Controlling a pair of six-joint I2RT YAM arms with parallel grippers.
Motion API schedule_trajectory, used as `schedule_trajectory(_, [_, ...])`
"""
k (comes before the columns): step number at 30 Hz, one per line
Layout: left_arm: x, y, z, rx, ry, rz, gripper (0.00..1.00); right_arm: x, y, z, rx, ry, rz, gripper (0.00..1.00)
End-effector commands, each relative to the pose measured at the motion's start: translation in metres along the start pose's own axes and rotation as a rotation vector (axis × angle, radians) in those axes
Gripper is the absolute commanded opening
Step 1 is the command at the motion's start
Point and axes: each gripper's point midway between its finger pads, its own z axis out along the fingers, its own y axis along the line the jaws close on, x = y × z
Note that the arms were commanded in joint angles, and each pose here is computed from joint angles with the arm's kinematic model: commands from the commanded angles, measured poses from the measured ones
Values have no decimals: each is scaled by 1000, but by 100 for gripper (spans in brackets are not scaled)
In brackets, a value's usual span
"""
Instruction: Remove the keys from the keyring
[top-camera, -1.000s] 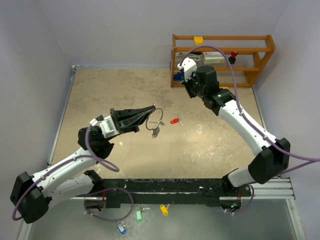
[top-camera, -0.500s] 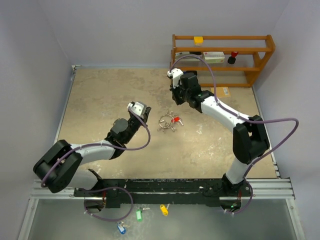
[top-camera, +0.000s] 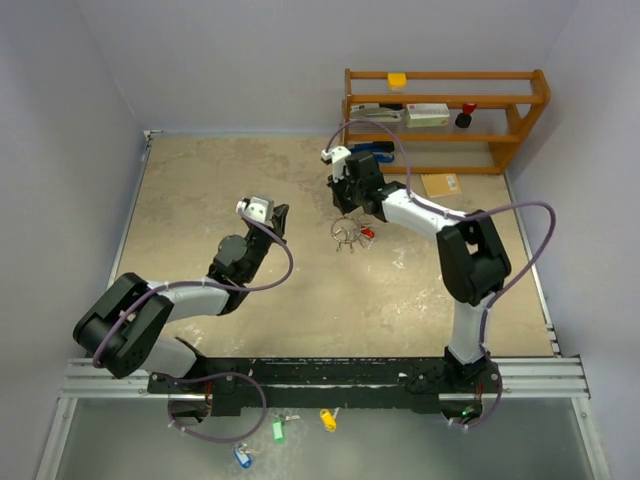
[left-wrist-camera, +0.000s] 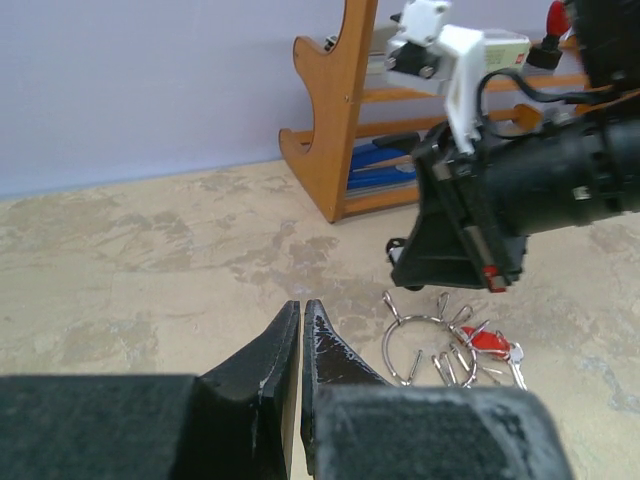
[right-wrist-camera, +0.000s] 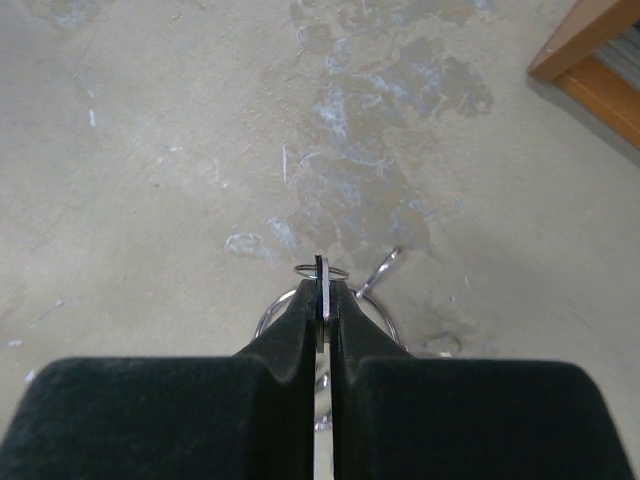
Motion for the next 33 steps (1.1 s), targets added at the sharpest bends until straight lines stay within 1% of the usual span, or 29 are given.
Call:
schedule_trajectory(1, [-14,2,-5,-7,-49,-33,0,-18,21,20,-61,-32,-22,0])
schedule_trajectory(6, [-4,8,-9,-35,-27,-38,0,-7,44,42,-87,5,-45,0])
schedule_trajectory(7, [-3,9,-11,-44,-22,-39,0,-5,47,44,-96,10,-44,3])
schedule_trajectory(8, [-2,10,-11,-49,-20,-38,0,-3,51,45,-105,16,-45,14])
schedule_trajectory(9, [-3,11,-12,-55,-21,-41,0,-2,53,45,-109,16,-48,30])
schedule_trajectory(10, [-2,12,-12,-60,-19,-44,0,-1,56,45,-112,14,-54,42])
schedule_trajectory(11, [-3,13,-12,-63,-21,-46,0,0,58,44,-114,14,-60,48])
schedule_trajectory(13, [-4,12,-11,-62,-24,-52,0,2,59,43,-108,19,-75,57])
schedule_trajectory(15, [-4,10,-10,-54,-25,-57,0,-2,58,36,-87,13,-95,59])
schedule_trajectory(18, [-4,8,-9,-46,-28,-69,0,-11,53,20,-33,-15,-131,60])
schedule_trajectory(23, [-7,5,-10,-28,-37,-81,0,-5,25,-10,132,-11,-124,59])
schedule_trajectory(25, [-8,4,-11,-25,-34,-81,0,2,21,-23,161,-16,-85,57])
schedule_trajectory(27, [-8,4,-12,-20,-23,-73,0,3,9,-39,229,-39,-64,51])
schedule_trajectory(28, [-8,4,-12,-21,-14,-69,0,6,3,-47,262,-45,-61,51])
schedule_trajectory(29, [-7,6,-12,-34,-3,-65,3,4,-5,-56,297,-69,-52,52])
schedule_trajectory(30, [-8,8,-12,-47,3,-65,8,0,-12,-68,327,-96,-36,55])
schedule_trajectory(31, [-7,11,-13,-66,13,-63,15,1,-21,-78,356,-112,-12,58])
schedule_trajectory(33, [-9,21,-15,-124,22,-69,32,-2,-42,-98,400,-166,50,60])
